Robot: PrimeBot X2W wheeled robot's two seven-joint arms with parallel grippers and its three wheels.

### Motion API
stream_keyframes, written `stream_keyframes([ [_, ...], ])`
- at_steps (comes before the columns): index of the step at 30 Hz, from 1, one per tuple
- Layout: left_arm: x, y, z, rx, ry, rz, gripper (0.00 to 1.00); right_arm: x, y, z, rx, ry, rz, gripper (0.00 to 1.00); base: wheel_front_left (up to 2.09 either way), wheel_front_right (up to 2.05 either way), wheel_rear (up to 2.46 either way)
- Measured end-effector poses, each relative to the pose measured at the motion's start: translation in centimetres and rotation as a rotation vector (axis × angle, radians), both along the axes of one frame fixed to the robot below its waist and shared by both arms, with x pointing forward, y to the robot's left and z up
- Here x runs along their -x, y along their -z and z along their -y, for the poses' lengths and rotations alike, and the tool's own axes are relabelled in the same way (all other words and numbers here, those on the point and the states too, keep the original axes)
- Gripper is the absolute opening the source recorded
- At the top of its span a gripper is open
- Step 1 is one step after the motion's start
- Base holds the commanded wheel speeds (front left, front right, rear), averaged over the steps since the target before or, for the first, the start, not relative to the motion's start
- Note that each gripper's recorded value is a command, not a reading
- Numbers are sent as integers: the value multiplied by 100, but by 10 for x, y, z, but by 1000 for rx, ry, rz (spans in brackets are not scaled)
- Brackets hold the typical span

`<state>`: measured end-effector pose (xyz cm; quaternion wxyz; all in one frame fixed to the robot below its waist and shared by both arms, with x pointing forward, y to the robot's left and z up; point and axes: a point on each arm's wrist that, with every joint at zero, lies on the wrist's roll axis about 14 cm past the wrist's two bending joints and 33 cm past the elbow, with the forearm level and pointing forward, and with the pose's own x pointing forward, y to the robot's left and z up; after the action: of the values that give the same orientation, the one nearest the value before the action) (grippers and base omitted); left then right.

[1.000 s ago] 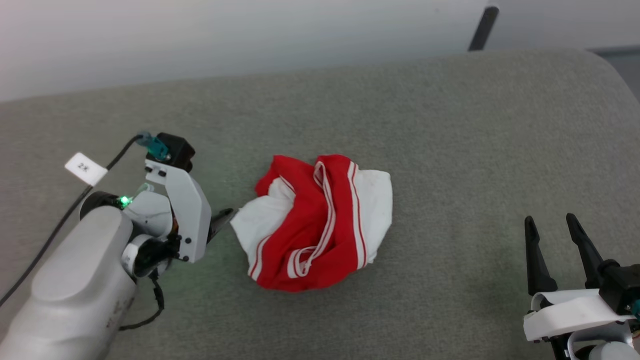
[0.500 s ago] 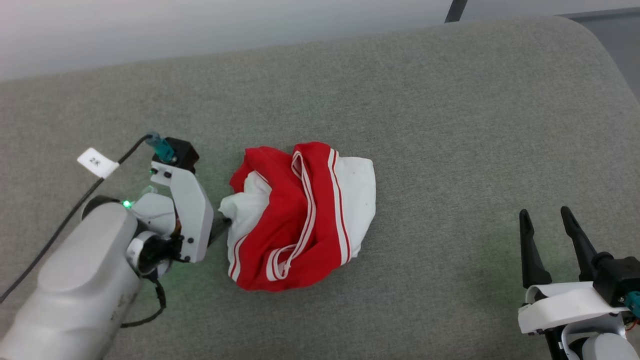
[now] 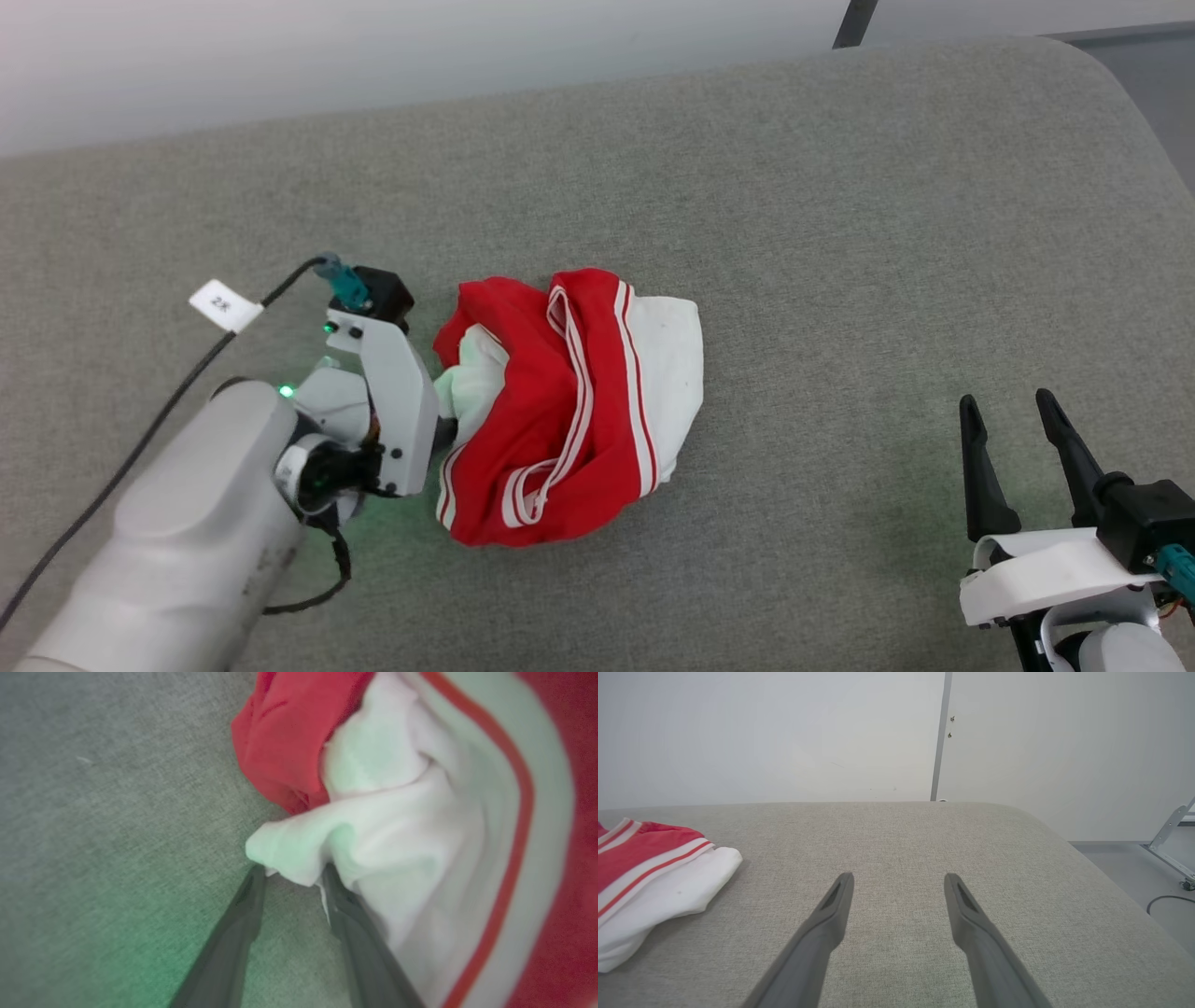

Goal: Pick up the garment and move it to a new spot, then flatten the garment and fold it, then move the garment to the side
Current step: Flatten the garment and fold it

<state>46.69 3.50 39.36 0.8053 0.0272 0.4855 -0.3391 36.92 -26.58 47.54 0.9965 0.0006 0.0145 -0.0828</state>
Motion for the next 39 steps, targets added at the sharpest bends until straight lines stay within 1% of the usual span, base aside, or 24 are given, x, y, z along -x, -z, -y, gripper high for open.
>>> stream_keyframes([
  [8, 4, -1, 2, 0, 2, -16, 0, 0, -4, 2, 4, 3, 13, 100, 0, 0, 0],
  [18, -7, -32, -38, -58, -39, 75, 0, 7, -5, -1, -3, -2, 17, 100, 0, 0, 0],
  [23, -10, -54, -63, -85, -90, 125, 0, 5, -11, -7, -7, -24, 39, 100, 0, 0, 0],
  [28, -7, -68, -99, -132, -162, 166, 0, 4, -14, -15, -10, -48, 49, 100, 0, 0, 0],
  [34, 10, -71, -155, -226, -276, 163, 0, 2, -18, -25, -9, -78, 57, 100, 0, 0, 0],
  [39, 31, -64, -184, -259, -354, 138, 0, 2, -23, -30, -12, -93, 71, 100, 0, 0, 0],
])
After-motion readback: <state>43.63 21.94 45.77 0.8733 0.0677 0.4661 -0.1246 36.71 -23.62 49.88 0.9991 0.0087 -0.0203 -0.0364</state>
